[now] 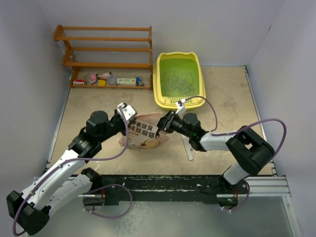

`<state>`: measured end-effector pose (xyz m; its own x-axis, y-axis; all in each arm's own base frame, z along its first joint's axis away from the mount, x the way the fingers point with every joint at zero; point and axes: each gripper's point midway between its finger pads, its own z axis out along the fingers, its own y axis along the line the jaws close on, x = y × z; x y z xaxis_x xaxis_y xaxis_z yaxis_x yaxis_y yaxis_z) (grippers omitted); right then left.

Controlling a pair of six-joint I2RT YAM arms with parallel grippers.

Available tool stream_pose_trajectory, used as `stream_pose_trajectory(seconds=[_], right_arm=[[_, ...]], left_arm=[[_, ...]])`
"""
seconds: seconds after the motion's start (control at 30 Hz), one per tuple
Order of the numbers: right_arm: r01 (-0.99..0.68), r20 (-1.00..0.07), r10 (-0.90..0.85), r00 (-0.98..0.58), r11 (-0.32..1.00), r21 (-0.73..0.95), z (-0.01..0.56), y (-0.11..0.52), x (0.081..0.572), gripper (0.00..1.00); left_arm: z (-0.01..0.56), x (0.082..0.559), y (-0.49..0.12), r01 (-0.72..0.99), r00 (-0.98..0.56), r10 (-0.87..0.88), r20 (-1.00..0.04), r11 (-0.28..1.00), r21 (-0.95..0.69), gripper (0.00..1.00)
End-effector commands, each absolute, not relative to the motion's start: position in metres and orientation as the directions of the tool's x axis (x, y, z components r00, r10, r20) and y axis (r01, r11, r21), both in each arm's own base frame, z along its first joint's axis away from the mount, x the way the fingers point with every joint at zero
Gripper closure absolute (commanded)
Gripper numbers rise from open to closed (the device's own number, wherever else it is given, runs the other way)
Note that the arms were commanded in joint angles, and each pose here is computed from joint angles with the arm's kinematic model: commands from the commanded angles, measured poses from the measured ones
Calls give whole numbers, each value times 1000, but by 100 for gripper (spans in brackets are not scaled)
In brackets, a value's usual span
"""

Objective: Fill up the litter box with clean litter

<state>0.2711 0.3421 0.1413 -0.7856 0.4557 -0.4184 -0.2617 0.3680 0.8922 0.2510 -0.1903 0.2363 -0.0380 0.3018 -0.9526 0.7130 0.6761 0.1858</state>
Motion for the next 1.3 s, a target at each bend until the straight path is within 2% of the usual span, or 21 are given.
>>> stream_pose_trajectory(seconds=[0.0, 0.8, 1.27], right_arm=[[-235, -334, 438, -835, 266, 935, 152, 339, 258, 100], [-204, -327, 579, -747, 269, 941, 168, 260, 289, 100], [-194, -275, 661, -698, 194, 962, 200, 232, 296, 100]], left_arm=[[283, 262, -178, 622, 73, 221, -973, 752, 218, 100], [290, 262, -166, 571, 93, 207, -974, 790, 223, 100], [289, 258, -175, 614, 106, 201, -974, 757, 223, 100]])
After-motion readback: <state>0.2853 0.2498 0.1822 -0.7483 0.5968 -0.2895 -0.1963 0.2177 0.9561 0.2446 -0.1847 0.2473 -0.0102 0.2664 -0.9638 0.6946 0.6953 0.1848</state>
